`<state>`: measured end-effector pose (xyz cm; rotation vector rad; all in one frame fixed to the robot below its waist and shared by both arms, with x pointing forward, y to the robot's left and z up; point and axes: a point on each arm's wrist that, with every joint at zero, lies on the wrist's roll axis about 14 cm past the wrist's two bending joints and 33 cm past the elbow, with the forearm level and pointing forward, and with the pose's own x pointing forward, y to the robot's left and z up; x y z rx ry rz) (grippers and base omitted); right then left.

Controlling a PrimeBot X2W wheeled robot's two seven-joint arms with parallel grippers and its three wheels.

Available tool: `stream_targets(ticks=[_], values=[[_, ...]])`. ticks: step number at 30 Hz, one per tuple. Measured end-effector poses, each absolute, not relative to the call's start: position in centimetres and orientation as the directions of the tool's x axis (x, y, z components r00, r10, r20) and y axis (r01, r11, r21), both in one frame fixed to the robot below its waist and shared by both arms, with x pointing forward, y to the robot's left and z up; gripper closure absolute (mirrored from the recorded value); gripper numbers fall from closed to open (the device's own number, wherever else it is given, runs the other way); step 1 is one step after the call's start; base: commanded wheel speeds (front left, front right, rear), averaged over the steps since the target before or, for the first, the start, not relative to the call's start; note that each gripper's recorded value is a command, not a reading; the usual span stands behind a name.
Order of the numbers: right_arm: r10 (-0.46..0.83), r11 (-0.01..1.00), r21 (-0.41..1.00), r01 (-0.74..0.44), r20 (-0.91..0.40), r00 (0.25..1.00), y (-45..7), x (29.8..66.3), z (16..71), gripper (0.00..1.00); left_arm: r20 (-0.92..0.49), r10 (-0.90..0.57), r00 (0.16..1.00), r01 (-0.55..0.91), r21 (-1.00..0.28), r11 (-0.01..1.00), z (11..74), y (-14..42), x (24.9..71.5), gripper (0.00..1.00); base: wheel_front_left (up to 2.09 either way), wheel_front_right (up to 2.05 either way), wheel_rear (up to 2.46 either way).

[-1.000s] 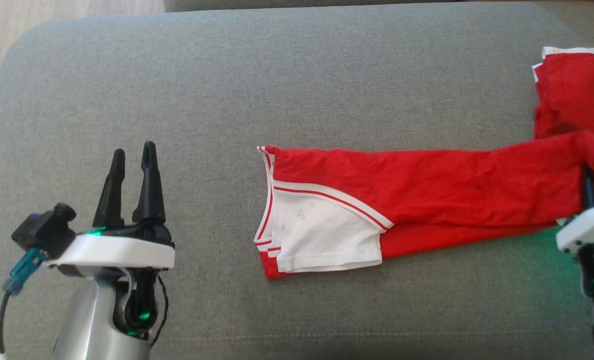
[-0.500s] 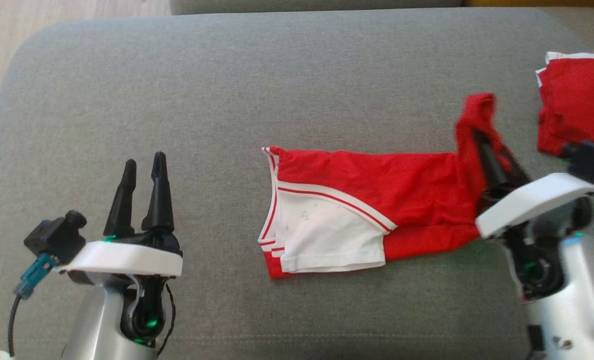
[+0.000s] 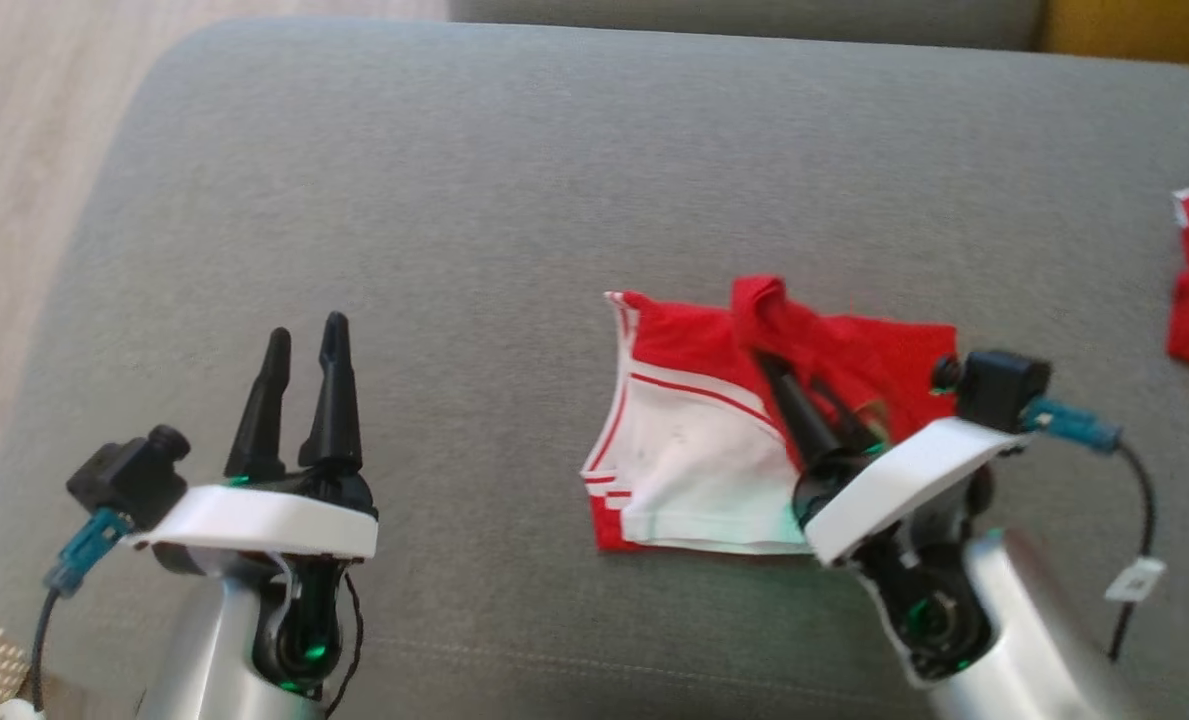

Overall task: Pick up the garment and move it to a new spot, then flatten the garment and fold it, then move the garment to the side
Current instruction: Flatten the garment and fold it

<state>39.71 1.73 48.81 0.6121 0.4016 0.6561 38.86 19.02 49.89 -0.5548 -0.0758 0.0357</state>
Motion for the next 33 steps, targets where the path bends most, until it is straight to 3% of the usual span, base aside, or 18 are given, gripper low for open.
stream_targets(ticks=[9,10,11,17,23,33], values=[[0.704,0.620,0.666,-0.415,-0.238,0.669,5.1,39.1,44.1,0.97,0.027,0.146,0.989,-0.109,-0.531,0.841,49.0,21.8,36.3,0.00,0.00,0.00,0.00],[0.706,0.614,0.676,-0.408,-0.239,0.666,5.4,39.1,43.8,0.37,0.019,0.154,0.988,-0.121,-0.529,0.840,48.7,22.0,36.1,0.00,0.00,0.00,0.00],[0.711,0.605,0.689,-0.400,-0.241,0.661,5.7,39.0,43.5,0.00,0.014,0.162,0.987,-0.131,-0.529,0.839,48.6,22.3,35.8,0.00,0.00,0.00,0.00],[0.748,0.530,0.751,-0.394,-0.196,0.633,7.8,38.2,44.2,0.00,0.009,0.181,0.983,-0.149,-0.529,0.835,48.5,22.9,35.5,0.00,0.00,0.00,0.00],[0.697,0.527,0.764,-0.372,-0.139,0.703,6.4,40.1,45.8,0.00,0.011,0.163,0.987,-0.132,-0.533,0.836,48.5,22.3,35.8,0.00,0.00,0.00,0.00],[0.499,0.758,0.520,-0.393,-0.075,0.863,-3.0,45.1,49.5,0.00,0.031,0.080,0.996,-0.051,-0.541,0.840,48.9,19.6,37.4,0.00,0.00,0.00,0.00]])
